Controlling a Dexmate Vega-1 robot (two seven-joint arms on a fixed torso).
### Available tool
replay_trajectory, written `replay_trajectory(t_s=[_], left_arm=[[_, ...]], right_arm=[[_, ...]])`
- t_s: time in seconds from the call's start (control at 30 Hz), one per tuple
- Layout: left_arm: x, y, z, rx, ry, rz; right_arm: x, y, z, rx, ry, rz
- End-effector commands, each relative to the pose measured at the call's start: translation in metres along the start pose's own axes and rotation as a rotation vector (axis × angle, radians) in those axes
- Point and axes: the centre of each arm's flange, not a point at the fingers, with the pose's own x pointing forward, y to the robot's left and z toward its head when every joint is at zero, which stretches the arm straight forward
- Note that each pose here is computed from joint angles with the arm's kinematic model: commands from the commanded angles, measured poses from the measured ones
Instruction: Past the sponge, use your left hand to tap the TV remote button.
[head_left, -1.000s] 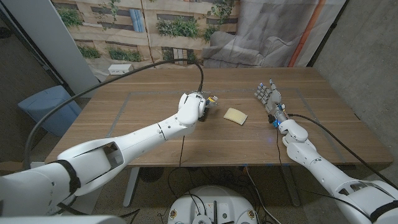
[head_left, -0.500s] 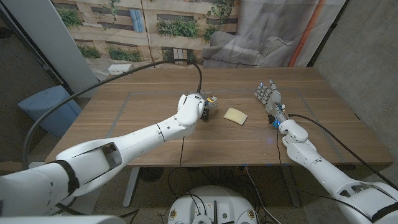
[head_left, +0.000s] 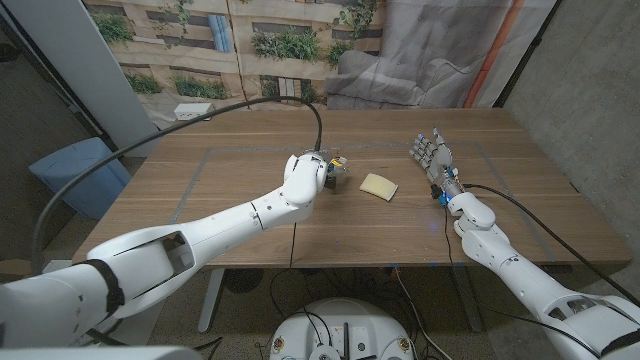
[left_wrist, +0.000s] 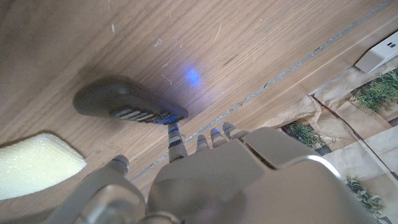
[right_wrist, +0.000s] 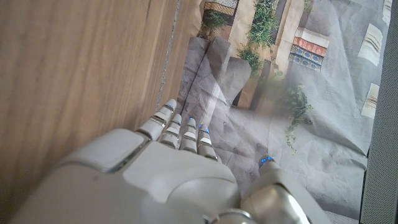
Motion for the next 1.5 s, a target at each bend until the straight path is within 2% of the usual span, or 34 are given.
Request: replay_trajectory(t_s=[0.03,1.5], left_arm=[[0.000,-0.003,-0.003,-0.016,-0.001,0.002],[-0.016,0.007,-0.010,-0.019,0.023,0.052]], right_arm=[[0.000,0.001,0.001,-0.003,0.002,-0.002],[0.001,0.003,-0.001,0.004,-0.006,-0.009]])
